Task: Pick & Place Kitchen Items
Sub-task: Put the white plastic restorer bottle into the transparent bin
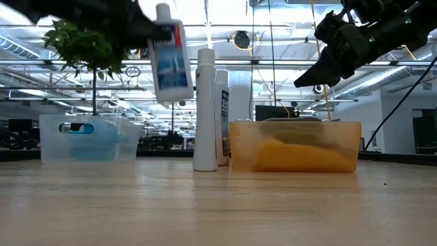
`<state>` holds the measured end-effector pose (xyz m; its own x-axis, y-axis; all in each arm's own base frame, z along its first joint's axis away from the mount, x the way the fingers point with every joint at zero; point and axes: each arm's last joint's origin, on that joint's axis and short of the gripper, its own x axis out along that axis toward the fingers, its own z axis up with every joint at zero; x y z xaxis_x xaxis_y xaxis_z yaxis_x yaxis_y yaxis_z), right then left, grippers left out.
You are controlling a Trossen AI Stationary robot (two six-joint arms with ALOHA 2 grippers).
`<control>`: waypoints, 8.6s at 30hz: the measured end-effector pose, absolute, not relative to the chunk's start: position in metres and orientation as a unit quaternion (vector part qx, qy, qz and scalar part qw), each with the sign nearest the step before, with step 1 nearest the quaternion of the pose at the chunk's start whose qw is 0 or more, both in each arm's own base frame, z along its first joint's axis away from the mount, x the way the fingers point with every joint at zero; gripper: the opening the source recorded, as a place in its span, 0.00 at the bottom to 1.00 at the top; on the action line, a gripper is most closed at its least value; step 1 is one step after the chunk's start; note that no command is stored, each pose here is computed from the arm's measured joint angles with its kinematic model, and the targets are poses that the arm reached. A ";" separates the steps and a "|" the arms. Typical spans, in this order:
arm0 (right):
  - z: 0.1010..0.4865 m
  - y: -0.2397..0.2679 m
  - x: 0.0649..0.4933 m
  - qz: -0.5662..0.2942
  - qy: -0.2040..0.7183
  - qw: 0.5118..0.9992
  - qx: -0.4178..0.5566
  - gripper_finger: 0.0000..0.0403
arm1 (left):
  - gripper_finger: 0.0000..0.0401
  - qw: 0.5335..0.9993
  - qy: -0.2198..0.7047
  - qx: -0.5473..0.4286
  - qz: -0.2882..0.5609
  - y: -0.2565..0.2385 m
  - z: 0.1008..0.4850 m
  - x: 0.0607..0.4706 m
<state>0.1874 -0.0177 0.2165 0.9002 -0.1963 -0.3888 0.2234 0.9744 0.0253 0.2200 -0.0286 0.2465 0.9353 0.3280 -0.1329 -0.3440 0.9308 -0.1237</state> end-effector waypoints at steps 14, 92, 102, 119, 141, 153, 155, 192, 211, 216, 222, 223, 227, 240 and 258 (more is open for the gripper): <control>0.229 -0.023 0.191 -0.111 0.133 0.985 -0.025 0.00 | 0.19 0.978 0.106 -0.012 0.182 0.011 0.338 0.272; 0.317 -0.066 0.244 -0.110 0.039 0.991 -0.067 0.21 | 0.65 0.980 0.173 0.050 0.083 0.063 0.311 0.386; 0.324 -0.080 0.222 -0.162 0.055 0.983 -0.061 0.21 | 0.70 0.974 0.169 0.062 0.135 0.065 0.313 0.386; 0.308 -0.141 0.181 -0.313 0.089 0.946 -0.002 0.21 | 0.68 0.973 0.169 0.062 0.144 0.065 0.313 0.386; 0.219 -0.191 0.145 -0.437 0.099 0.893 0.044 0.21 | 0.68 0.973 0.168 0.062 0.145 0.066 0.313 0.386; 0.203 -0.206 0.146 -0.462 0.120 0.878 0.040 0.22 | 0.68 0.973 0.169 0.062 0.145 0.066 0.313 0.386; 0.202 -0.206 0.147 -0.462 0.122 0.878 0.039 0.23 | 0.68 0.973 0.169 0.062 0.145 0.066 0.313 0.386; 0.259 -0.124 0.160 -0.329 0.056 0.942 -0.029 0.60 | 0.68 0.977 0.206 0.039 0.024 0.052 0.278 0.339; 0.260 -0.113 0.167 -0.301 0.056 0.951 -0.035 0.56 | 0.68 0.969 0.244 0.027 -0.019 0.061 0.248 0.326; 0.260 -0.113 0.167 -0.301 0.056 0.951 -0.035 0.56 | 0.68 0.966 0.257 0.034 -0.029 0.062 0.237 0.332; 0.259 -0.113 0.167 -0.301 0.057 0.951 -0.032 0.54 | 0.68 0.971 0.234 0.038 -0.021 0.066 0.238 0.335; 0.259 -0.113 0.167 -0.301 0.057 0.951 -0.032 0.54 | 0.68 0.971 0.235 0.035 -0.020 0.066 0.238 0.335; 0.259 -0.114 0.167 -0.301 0.056 0.951 -0.033 0.54 | 0.68 0.971 0.237 0.033 -0.021 0.065 0.238 0.335; 0.259 -0.114 0.167 -0.301 0.057 0.951 -0.032 0.53 | 0.29 0.968 0.248 0.032 -0.021 0.065 0.234 0.336; 0.249 -0.101 0.182 -0.207 0.052 0.977 -0.030 0.53 | 0.29 0.984 0.163 0.021 0.064 0.070 0.292 0.323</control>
<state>0.1816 -0.1014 0.2493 0.9092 -0.4066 -0.0894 0.4002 0.9128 -0.0810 0.3234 0.0699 0.2922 0.9384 0.1331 -0.3189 -0.1194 0.9909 0.0620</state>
